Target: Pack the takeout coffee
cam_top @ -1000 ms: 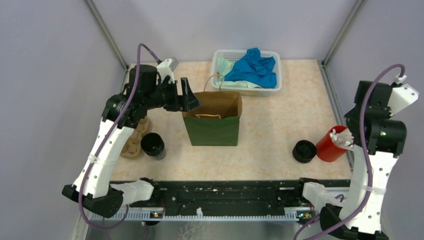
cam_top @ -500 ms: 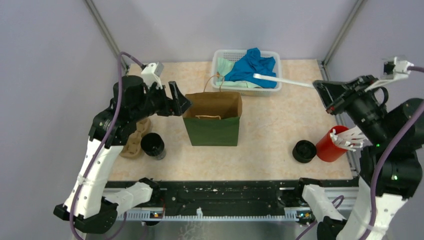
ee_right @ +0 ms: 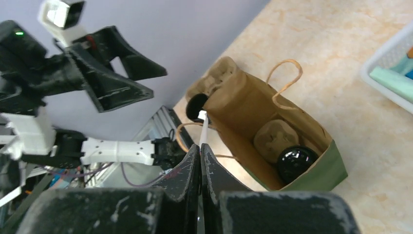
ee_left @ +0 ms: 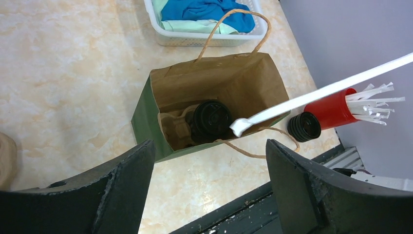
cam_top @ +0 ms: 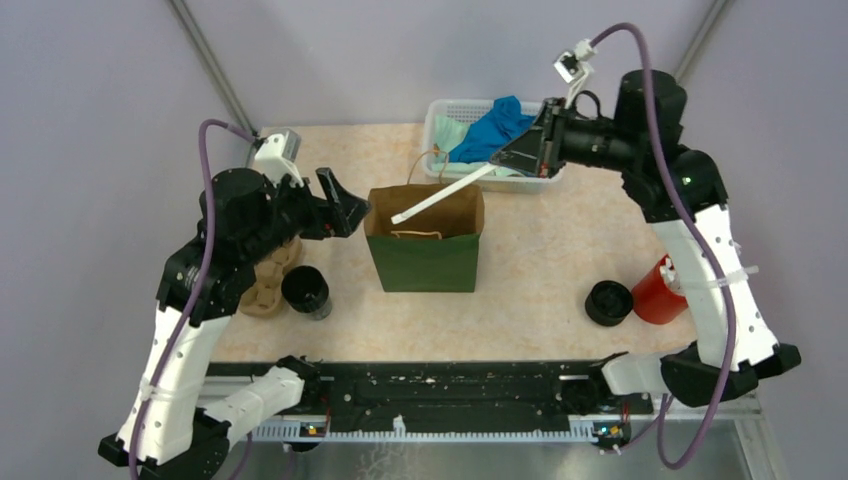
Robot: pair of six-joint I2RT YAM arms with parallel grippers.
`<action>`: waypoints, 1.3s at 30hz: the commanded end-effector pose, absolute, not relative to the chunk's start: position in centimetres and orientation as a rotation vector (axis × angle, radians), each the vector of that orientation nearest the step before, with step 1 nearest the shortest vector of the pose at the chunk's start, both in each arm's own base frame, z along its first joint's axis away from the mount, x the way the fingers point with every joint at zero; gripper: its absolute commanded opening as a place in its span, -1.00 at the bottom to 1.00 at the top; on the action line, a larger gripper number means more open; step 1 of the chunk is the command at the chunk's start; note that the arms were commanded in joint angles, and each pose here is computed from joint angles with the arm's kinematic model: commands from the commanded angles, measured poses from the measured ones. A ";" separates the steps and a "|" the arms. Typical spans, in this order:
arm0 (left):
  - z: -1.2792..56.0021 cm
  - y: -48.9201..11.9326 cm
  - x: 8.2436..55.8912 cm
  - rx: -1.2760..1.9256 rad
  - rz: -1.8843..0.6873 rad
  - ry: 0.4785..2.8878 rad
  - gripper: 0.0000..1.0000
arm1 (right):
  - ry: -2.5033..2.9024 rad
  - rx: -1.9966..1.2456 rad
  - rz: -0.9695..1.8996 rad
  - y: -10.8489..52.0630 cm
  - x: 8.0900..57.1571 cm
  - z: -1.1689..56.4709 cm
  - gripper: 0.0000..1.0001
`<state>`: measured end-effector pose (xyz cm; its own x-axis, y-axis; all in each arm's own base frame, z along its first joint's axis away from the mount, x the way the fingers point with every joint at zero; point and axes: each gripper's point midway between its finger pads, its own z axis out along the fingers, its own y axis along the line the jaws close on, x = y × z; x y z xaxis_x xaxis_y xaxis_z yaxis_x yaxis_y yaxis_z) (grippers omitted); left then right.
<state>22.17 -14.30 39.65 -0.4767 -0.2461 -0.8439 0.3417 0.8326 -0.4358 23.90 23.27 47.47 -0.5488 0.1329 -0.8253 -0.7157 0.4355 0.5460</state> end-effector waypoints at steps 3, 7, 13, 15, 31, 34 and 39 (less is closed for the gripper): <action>41.5 -13.7 22.3 0.064 -0.670 1.877 0.82 | 1.797 -0.472 1.015 25.2 26.3 47.4 -1.00; 41.7 -13.3 21.9 0.075 -0.658 1.866 0.85 | 1.854 -0.515 0.901 27.7 27.4 45.0 -1.00; 42.5 -12.6 21.7 0.082 -0.622 1.841 0.92 | 1.869 -0.549 0.686 32.0 30.1 41.5 -1.00; 43.2 -12.7 21.7 0.106 -0.617 1.834 0.94 | 1.871 -0.548 0.633 33.8 31.5 40.4 -0.83; 47.3 -11.8 21.4 0.168 -0.558 1.702 0.97 | 1.983 -0.187 0.473 18.9 23.0 44.2 0.97; 48.3 -11.6 21.2 0.141 -0.572 1.660 0.97 | 1.954 -0.116 0.490 15.9 20.9 44.4 0.97; 51.1 -10.9 20.6 0.112 -0.583 1.548 0.97 | 1.889 -0.041 0.533 13.1 18.8 45.7 0.97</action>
<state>21.24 -11.83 46.16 -0.2461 -0.2011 -0.9481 0.3992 0.8704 -0.2882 18.02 13.32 47.84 -0.3374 0.2307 -0.9127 -0.3569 0.8658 0.3507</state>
